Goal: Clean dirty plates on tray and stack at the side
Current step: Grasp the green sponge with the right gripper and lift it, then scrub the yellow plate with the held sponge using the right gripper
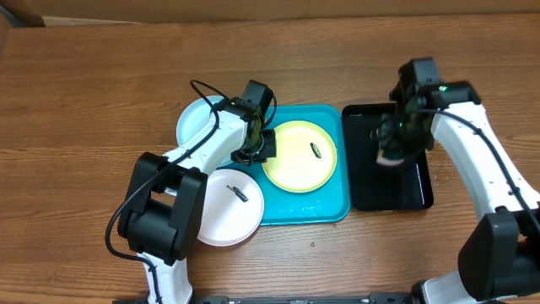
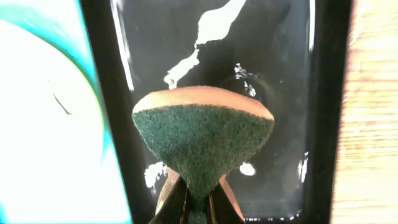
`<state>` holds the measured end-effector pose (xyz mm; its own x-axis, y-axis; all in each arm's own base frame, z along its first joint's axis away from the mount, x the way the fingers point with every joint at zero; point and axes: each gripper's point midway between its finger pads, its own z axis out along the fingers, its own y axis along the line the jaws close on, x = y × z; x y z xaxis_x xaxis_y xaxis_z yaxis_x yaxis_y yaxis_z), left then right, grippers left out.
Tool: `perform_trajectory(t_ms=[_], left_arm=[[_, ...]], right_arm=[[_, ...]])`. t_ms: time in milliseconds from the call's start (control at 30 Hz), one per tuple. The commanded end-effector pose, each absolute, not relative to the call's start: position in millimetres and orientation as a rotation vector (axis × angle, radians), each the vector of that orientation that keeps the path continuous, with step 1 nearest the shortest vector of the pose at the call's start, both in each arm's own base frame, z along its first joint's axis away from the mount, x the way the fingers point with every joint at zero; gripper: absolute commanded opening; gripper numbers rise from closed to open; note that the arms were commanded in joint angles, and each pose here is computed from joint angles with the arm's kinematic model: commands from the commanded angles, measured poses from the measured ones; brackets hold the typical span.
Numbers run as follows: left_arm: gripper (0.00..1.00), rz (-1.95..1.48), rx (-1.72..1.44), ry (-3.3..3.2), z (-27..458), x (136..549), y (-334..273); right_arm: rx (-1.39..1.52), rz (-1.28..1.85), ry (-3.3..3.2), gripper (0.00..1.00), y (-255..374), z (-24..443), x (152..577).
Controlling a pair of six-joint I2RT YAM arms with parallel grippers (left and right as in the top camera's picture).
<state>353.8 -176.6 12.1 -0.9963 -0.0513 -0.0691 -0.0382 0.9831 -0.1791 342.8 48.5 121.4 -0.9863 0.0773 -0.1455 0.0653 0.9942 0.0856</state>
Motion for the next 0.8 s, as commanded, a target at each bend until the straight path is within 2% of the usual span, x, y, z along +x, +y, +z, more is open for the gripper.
perform_trajectory(t_ms=[0, 200, 333, 533, 767], left_arm=[[0.04, -0.262, -0.069, 3.058, 11, 352, -176], [0.04, -0.265, -0.095, 3.053, 11, 354, -176], [0.04, -0.267, -0.094, 3.050, 11, 354, -176], [0.04, -0.267, -0.094, 3.051, 11, 354, -176], [0.04, -0.267, -0.094, 3.051, 11, 354, -176]], right_arm=[[0.095, 0.209, 2.912, 0.04, 59, 152, 359], [-0.068, 0.613, 2.834, 0.04, 121, 177, 362], [-0.188, 0.688, 2.794, 0.04, 154, 183, 359], [-0.371, 0.498, 2.770, 0.04, 190, 171, 356], [-0.468, 0.164, 2.788, 0.04, 199, 139, 358]])
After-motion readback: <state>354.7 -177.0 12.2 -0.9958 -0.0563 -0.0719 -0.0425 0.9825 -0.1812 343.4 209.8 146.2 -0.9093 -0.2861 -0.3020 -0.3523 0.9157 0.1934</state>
